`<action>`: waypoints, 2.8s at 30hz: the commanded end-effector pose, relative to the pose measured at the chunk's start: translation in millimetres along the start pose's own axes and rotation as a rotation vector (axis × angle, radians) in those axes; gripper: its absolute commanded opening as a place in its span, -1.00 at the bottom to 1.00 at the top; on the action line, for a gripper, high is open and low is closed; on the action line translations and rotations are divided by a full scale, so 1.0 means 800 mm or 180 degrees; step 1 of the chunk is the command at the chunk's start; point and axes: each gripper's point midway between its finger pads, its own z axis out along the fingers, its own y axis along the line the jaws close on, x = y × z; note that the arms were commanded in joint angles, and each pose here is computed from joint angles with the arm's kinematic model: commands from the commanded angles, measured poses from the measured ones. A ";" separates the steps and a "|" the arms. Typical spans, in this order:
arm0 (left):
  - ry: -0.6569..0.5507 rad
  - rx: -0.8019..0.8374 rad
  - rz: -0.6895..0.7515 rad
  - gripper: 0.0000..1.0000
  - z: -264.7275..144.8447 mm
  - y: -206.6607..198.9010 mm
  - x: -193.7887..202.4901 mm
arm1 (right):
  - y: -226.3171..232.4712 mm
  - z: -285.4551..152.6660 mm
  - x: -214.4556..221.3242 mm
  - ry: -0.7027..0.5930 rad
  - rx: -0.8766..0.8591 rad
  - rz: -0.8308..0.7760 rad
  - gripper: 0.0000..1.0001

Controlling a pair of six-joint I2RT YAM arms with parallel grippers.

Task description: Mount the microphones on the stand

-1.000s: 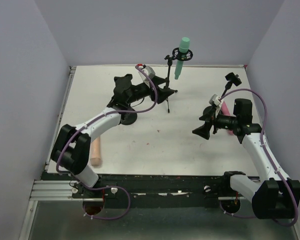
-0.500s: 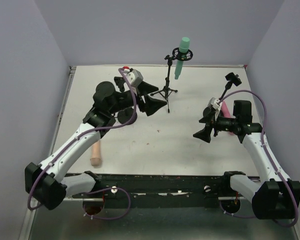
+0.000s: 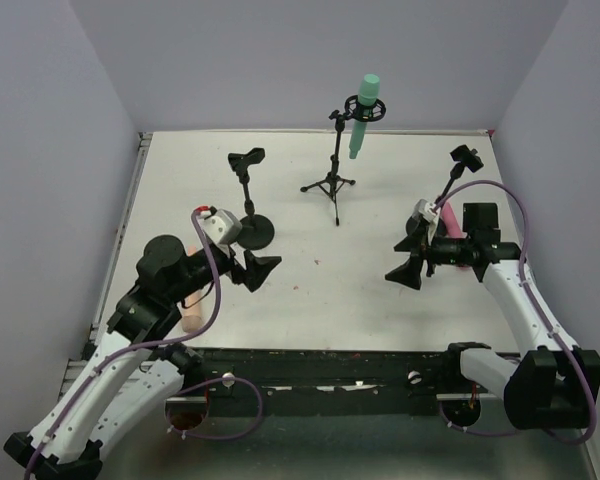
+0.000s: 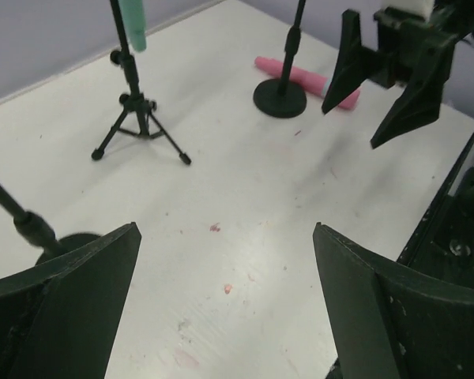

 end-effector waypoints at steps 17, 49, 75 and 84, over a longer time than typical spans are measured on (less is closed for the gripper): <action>0.0371 -0.0801 -0.0501 0.97 -0.025 0.064 0.092 | 0.000 0.003 0.016 0.0080 -0.0186 -0.0062 1.00; -0.0749 -0.1297 0.0322 0.44 0.092 0.222 0.062 | 0.016 -0.008 -0.023 -0.0153 -0.0115 -0.0303 1.00; -0.0697 -0.1509 0.0325 0.23 0.116 0.260 0.069 | 0.016 -0.008 -0.022 -0.0141 -0.0112 -0.0310 1.00; -0.0744 -0.1253 0.0371 -0.48 0.130 0.248 0.062 | 0.015 -0.008 -0.021 -0.0134 -0.0109 -0.0312 1.00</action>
